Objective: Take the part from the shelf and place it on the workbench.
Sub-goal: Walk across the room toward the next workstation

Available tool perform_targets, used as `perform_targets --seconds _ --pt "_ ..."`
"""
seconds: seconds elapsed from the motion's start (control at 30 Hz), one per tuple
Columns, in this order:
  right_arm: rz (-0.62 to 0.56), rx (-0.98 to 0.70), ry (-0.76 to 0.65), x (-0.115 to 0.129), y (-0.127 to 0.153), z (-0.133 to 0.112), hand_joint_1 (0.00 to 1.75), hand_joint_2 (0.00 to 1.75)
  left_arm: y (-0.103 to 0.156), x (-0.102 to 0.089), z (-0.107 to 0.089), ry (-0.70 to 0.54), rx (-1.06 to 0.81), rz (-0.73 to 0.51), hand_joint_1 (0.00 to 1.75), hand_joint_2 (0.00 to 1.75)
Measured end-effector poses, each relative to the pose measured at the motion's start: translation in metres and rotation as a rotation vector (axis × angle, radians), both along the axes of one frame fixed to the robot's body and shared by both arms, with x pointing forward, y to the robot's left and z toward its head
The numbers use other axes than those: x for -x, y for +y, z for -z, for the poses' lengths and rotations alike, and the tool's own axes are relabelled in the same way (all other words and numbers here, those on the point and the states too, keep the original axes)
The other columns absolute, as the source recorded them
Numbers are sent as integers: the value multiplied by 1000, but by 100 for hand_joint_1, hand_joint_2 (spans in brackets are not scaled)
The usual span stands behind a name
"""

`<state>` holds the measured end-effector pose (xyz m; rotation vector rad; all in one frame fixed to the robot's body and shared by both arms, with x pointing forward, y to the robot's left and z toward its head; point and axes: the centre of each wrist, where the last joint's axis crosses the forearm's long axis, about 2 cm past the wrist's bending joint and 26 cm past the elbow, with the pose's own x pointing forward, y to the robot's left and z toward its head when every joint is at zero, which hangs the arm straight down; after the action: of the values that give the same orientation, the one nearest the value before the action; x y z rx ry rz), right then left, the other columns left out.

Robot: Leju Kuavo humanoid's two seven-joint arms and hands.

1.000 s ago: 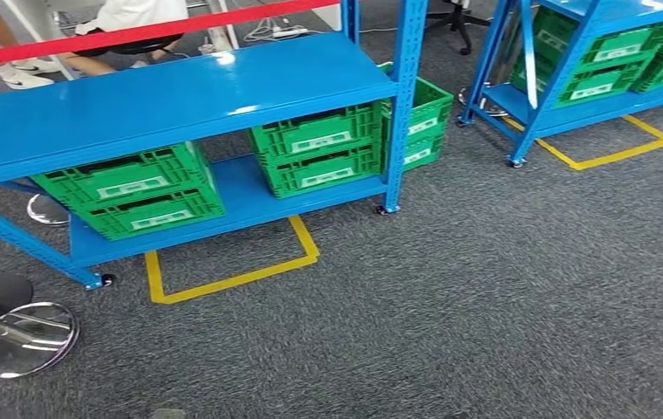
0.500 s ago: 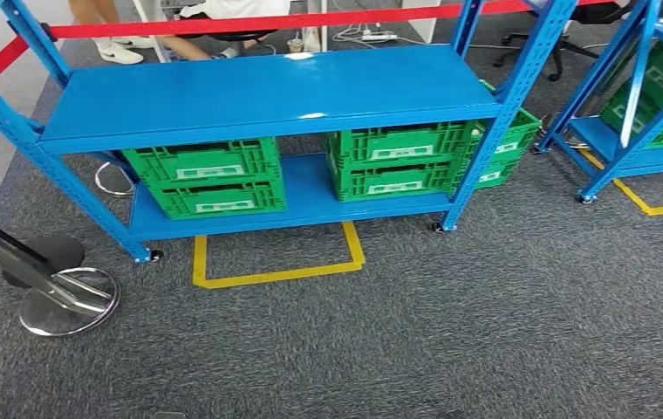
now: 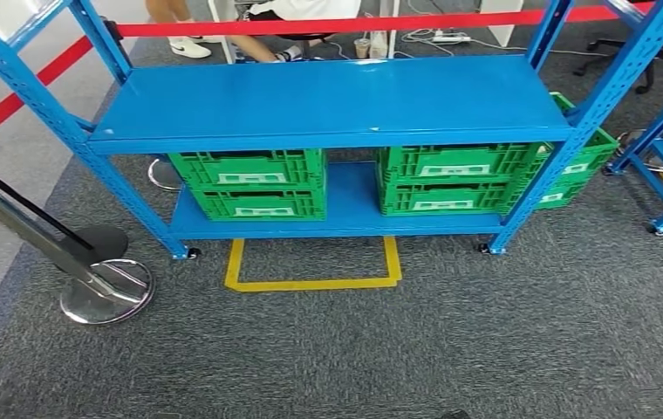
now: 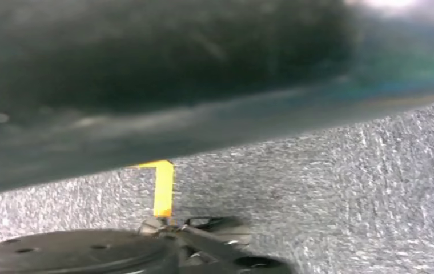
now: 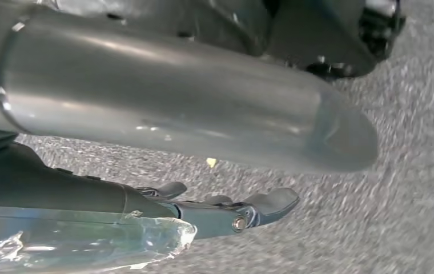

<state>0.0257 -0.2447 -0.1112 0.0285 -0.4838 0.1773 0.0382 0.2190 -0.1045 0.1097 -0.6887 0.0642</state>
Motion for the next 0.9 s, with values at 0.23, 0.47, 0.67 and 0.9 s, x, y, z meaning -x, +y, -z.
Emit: perform_targets --seconds 0.23,0.47,0.67,0.9 --pt "3 -1 -1 0 0 0 0 0 1 6 1 12 0 -4 0 0" --pt "5 0 -27 -14 0 -1 0 0 0 -3 -1 -6 -2 -7 0 0" --pt "46 -14 3 2 -1 0 0 0 -1 6 0 10 0 -4 0 0" --pt "111 -20 17 3 -1 0 0 0 1 4 0 5 -5 -6 0 0"
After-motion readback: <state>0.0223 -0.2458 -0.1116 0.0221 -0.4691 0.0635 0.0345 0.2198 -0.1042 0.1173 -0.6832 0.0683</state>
